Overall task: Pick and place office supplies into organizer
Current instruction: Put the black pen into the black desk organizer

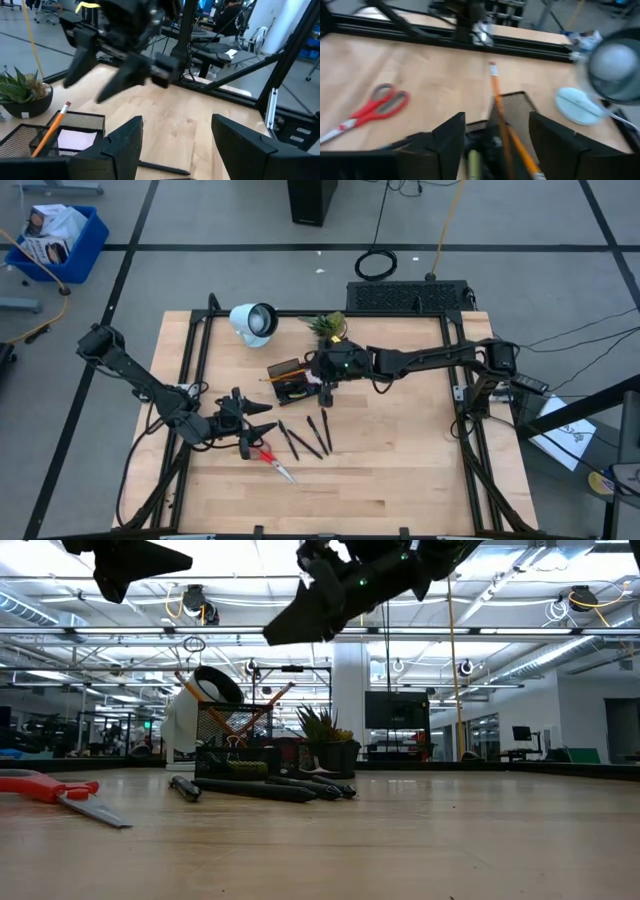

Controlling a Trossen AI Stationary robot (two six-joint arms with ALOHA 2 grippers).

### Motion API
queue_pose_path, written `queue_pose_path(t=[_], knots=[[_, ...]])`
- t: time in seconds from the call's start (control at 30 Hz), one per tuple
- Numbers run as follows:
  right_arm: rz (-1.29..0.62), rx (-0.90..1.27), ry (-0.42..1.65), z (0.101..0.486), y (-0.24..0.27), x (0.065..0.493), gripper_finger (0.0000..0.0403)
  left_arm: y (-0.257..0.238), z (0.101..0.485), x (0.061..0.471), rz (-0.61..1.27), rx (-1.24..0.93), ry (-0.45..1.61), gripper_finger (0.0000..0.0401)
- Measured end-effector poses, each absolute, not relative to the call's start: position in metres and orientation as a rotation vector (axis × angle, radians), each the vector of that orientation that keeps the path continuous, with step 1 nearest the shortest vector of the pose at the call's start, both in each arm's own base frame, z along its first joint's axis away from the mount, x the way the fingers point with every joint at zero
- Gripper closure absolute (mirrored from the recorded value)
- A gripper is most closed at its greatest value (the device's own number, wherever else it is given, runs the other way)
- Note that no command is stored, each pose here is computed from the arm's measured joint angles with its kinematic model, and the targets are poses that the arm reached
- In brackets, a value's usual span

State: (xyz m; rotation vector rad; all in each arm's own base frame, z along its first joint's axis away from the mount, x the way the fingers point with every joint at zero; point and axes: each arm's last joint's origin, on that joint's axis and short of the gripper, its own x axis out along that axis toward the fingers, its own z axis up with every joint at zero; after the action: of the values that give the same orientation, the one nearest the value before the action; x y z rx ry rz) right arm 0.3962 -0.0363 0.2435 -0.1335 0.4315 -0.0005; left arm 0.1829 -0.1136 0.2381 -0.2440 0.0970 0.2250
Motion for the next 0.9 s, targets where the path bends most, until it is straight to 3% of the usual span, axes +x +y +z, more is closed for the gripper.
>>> queue_pose_path(t=[0.17,0.47,0.73,0.9], knots=[[0.114,-0.109,0.442,0.237,0.004,0.395,0.0183,-0.113,0.232,0.182,0.216,-0.218,0.152,0.0160],[0.234,-0.053,0.560,0.202,0.070,0.372,0.0206,-0.113,0.231,0.182,0.221,-0.253,0.155,0.0160],[-0.263,-0.066,0.637,0.160,0.073,0.341,0.0221,-0.110,0.231,0.184,0.243,-0.270,0.148,0.0160],[-0.349,0.109,0.579,0.147,0.066,0.333,0.0234,-0.108,0.231,0.185,0.252,-0.274,0.147,0.0160]])
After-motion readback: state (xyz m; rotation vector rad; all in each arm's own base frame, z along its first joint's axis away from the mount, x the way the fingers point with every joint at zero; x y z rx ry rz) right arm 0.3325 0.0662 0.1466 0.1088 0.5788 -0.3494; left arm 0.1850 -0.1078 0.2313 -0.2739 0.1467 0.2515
